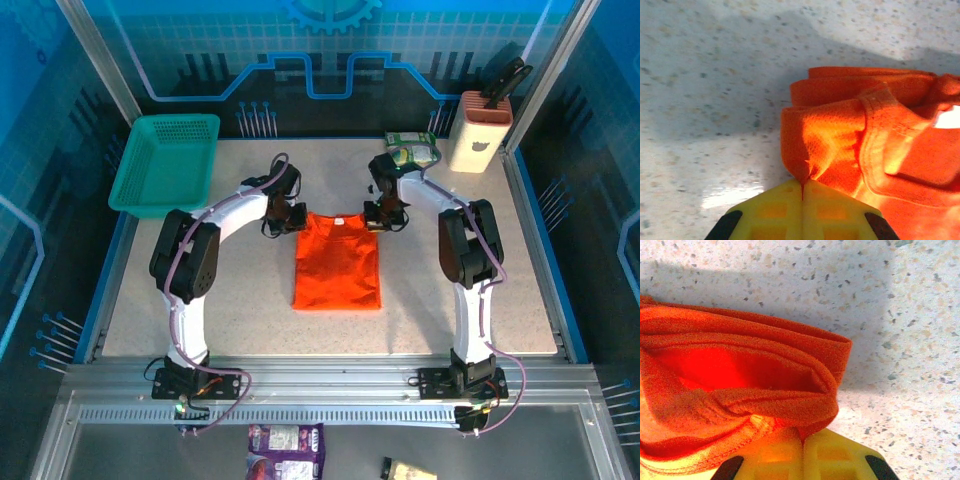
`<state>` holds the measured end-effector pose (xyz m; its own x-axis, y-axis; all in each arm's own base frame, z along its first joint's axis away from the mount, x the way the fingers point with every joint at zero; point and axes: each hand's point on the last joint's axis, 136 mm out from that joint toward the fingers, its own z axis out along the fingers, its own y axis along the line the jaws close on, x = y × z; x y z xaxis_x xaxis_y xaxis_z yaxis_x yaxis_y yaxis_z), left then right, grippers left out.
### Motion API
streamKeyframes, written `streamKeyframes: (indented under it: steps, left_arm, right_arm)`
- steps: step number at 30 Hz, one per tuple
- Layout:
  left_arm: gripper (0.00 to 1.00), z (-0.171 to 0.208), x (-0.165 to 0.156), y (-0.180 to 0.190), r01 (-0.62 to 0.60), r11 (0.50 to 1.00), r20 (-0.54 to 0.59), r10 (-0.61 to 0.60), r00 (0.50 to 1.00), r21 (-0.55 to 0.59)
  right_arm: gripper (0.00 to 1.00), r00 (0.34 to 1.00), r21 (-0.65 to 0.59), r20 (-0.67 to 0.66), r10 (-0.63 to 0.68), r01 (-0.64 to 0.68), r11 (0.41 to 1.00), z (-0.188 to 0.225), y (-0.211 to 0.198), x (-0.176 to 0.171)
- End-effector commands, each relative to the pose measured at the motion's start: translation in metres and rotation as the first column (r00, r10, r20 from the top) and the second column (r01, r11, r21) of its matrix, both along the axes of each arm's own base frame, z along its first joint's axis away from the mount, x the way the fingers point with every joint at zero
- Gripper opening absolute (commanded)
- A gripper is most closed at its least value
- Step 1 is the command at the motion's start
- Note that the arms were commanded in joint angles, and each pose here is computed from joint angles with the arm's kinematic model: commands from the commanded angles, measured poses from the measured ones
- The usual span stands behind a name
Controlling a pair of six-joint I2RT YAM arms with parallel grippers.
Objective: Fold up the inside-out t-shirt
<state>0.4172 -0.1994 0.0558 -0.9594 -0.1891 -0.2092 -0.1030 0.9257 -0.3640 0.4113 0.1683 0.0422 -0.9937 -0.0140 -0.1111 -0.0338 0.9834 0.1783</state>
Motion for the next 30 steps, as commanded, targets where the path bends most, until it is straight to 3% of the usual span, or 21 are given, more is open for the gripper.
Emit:
streamKeyframes:
  steps: [1,8,17,21,30]
  left_arm:
    - [0.09,0.013,-0.004,-0.019,0.02,0.989,-0.007,-0.022,1.0,-0.148]
    - [0.27,-0.001,-0.012,-0.023,0.021,0.985,-0.04,-0.028,0.999,-0.173]
    - [0.4,-0.027,-0.014,-0.005,0.004,1.0,-0.095,-0.006,0.995,-0.02]
    - [0.42,-0.034,-0.015,-0.006,0.012,1.0,-0.132,-0.014,0.991,-0.013]
    - [0.39,-0.038,-0.018,-0.034,0.019,0.984,-0.175,-0.051,0.983,-0.177]
  right_arm:
    - [0.0,1.0,0.002,0.006,0.001,-0.001,1.0,0.005,-0.005,0.0]
    - [0.0,1.0,0.008,-0.006,0.003,-0.003,1.0,0.0,-0.002,-0.003]
    - [0.0,1.0,0.011,-0.015,0.01,-0.01,1.0,-0.002,0.002,-0.004]
    - [0.0,1.0,0.008,-0.015,0.011,-0.011,1.0,-0.002,0.003,-0.004]
    - [0.0,1.0,0.004,-0.016,0.015,-0.015,1.0,0.0,0.005,-0.005]
